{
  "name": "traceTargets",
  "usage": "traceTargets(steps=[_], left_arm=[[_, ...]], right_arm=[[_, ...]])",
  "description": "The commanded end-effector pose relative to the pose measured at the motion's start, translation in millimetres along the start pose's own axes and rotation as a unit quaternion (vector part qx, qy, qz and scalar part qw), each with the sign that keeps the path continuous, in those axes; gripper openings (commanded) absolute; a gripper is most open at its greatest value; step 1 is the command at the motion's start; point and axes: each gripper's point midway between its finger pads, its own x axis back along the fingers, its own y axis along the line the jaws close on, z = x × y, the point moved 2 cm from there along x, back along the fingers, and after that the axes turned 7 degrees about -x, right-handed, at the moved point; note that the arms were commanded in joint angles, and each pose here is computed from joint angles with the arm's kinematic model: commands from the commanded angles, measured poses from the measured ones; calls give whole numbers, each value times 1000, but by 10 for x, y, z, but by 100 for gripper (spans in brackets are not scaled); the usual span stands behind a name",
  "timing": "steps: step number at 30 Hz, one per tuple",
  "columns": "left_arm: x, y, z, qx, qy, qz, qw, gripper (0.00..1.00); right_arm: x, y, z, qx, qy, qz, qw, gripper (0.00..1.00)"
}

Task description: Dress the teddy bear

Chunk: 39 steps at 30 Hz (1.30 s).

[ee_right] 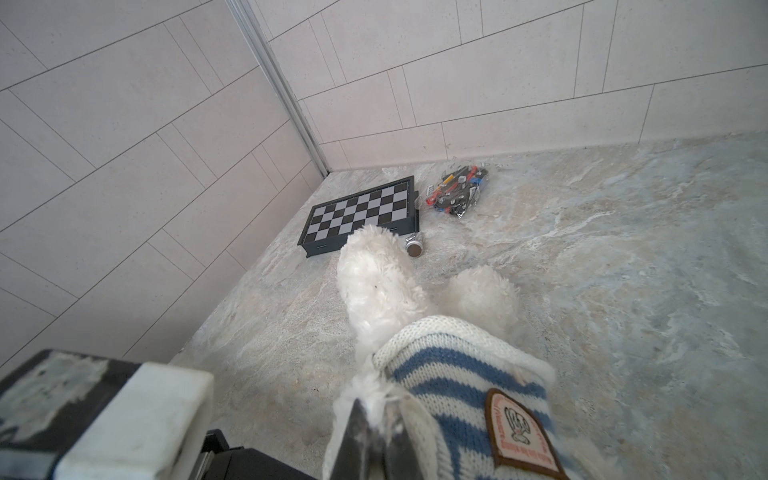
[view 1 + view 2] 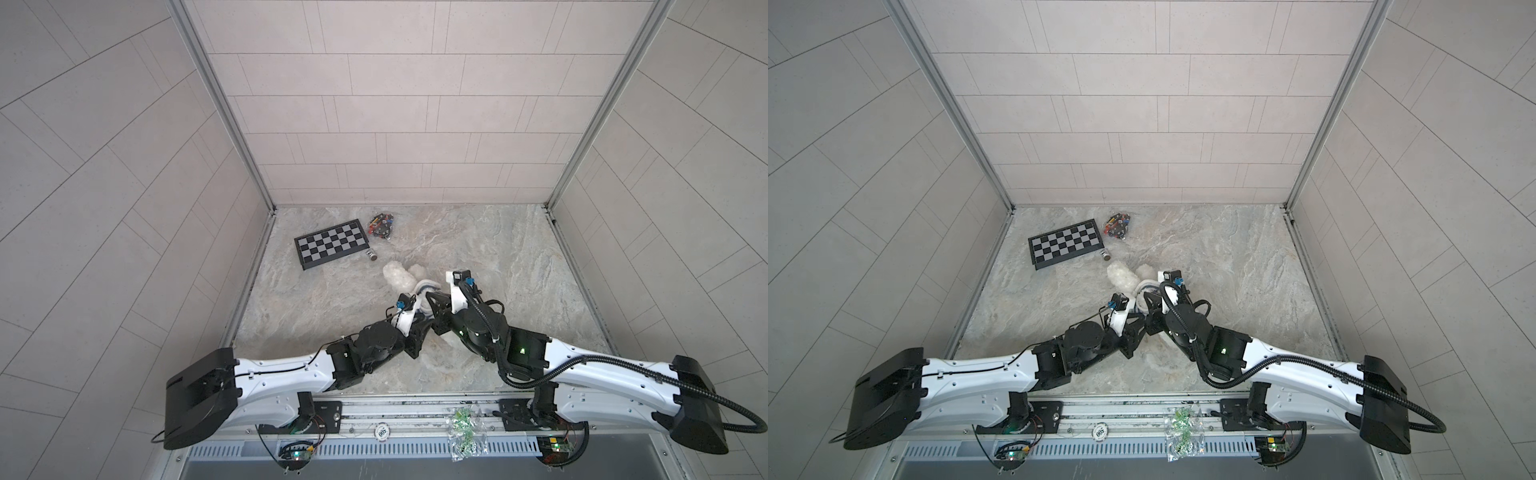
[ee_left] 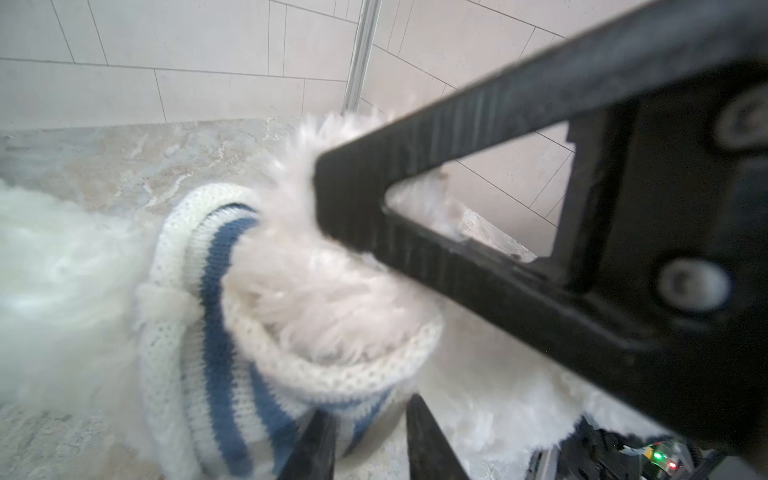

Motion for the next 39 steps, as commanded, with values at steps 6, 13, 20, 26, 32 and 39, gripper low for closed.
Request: traceTargets(steps=[6,13,20,26,32,39], left_arm=[[-32,0,-122,-34,-50,-8,998,8],[-23,-93,94,-63,-29,19,997,0],[-4,-246,147,-81,6,66,994,0],[7,-364,323,-84,85,104,987,0],[98,-301,580,-81,145,100,981,0],[194,-225,466,-60,115,81,988,0]], right_arm=[[111,27,-224,-38,-36,-8,999,0],[161,-45,-341,-41,-50,1,998,0],[247,-56,-552,-31,-62,2,998,0],[320,41,-693,-4,-63,-13,998,0],[384,127,-756,18,-59,-32,998,0],[347,201,-659,26,-36,-57,997,0]])
